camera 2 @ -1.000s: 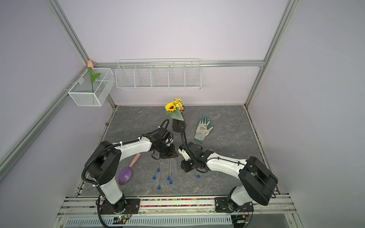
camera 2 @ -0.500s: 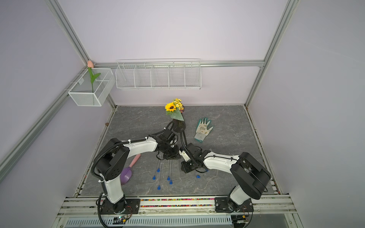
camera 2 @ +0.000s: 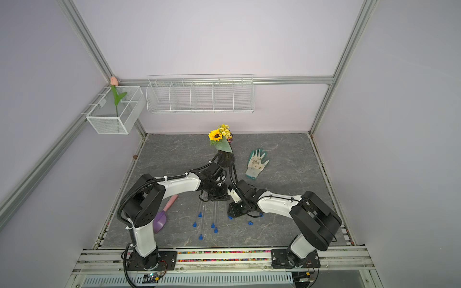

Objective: Remove stoppers from test tubes
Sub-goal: Place the stopper at the center of the board.

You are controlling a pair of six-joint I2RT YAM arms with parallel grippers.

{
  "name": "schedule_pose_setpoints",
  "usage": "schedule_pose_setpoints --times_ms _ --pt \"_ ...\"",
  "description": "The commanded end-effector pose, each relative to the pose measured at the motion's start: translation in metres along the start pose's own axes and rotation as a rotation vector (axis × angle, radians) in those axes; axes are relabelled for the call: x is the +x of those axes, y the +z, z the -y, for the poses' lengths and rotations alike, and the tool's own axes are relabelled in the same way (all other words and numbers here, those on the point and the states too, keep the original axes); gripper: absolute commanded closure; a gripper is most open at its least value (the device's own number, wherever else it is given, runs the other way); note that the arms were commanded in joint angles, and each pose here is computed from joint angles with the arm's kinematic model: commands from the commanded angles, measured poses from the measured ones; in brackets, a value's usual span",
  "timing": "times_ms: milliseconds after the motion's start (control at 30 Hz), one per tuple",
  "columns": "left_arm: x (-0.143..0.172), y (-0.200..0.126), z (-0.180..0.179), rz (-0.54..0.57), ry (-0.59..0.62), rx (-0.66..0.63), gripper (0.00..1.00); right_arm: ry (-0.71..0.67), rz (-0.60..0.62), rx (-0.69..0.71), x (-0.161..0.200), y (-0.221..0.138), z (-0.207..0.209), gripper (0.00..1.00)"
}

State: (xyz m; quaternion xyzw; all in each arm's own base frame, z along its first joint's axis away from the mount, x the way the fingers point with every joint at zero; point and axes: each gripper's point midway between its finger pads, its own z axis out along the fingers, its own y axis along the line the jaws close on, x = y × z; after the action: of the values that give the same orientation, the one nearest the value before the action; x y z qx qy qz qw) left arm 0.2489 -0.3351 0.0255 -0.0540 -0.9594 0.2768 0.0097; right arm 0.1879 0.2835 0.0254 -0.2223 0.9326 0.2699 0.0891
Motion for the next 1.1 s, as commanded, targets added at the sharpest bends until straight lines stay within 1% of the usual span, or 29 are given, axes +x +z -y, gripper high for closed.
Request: schedule_pose_setpoints --times_ms 0,133,267,400,767,1067 --pt "0.007 0.018 -0.017 -0.024 -0.022 -0.078 0.97 -0.001 -0.025 0.005 0.008 0.007 0.004 0.61" --pt "0.008 0.018 -0.018 -0.027 -0.022 -0.078 0.94 -0.004 -0.013 0.004 0.006 0.002 0.002 0.58" --pt "0.010 0.018 -0.019 -0.030 -0.022 -0.081 0.90 -0.008 0.011 0.010 0.003 -0.006 0.000 0.52" --pt "0.010 0.018 -0.019 -0.030 -0.021 -0.081 0.87 -0.014 0.033 0.002 0.000 -0.012 -0.004 0.49" --pt "0.010 0.021 -0.019 -0.039 -0.025 -0.081 0.79 -0.027 0.101 -0.009 -0.007 -0.032 -0.011 0.46" --pt "0.011 0.023 -0.019 -0.046 -0.031 -0.081 0.70 -0.042 0.210 -0.010 -0.013 -0.060 -0.016 0.44"
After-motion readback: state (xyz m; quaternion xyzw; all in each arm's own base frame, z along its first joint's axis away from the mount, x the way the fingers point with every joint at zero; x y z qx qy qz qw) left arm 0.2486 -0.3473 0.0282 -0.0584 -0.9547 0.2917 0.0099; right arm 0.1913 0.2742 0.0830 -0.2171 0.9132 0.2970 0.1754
